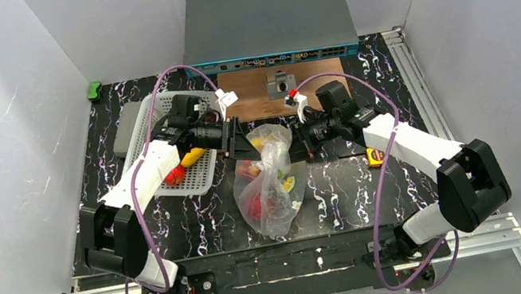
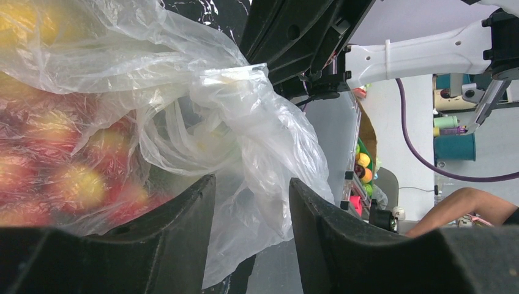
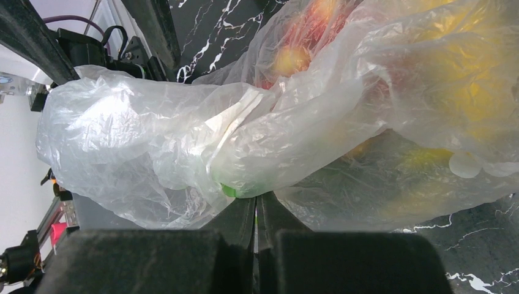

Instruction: Place the fake fruits into the plastic bag and tie a complex knot

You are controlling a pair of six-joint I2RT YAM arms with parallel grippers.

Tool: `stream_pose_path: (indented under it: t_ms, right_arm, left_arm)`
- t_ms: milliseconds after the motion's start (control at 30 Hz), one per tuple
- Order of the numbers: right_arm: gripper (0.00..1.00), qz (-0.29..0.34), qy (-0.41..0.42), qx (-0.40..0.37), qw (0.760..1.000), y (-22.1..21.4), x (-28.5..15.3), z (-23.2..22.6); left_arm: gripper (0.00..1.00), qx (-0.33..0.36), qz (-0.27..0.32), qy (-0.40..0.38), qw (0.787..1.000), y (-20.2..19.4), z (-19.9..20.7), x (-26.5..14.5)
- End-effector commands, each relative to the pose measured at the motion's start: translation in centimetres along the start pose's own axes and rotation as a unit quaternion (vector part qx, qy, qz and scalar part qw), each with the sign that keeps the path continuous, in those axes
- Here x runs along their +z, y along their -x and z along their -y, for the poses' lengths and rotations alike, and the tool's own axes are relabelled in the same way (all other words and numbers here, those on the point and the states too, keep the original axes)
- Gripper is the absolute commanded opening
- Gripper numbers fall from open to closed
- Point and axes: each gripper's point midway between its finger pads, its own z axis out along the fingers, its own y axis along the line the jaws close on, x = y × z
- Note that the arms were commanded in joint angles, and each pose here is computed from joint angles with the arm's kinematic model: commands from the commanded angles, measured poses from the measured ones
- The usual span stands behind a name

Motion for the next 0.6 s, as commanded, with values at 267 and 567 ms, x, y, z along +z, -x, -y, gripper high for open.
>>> stream_pose_path:
  t_ms: [267,567]
  right_arm:
    - [0.01,0.028,0.010,-0.045,0.999,2.6,-0.7,-1.5]
    - [0.01,-0.001,-0.013,-0.065,0.998,1.5,-1.6,-0.6]
  left_arm:
    - [0.49,-0.024,-0.031,-0.025,0.999,-2.2,0.6,0.0]
    - [0.00,-0.034,-0.020,0.005,0.999,-1.6,-0.7,-0.8]
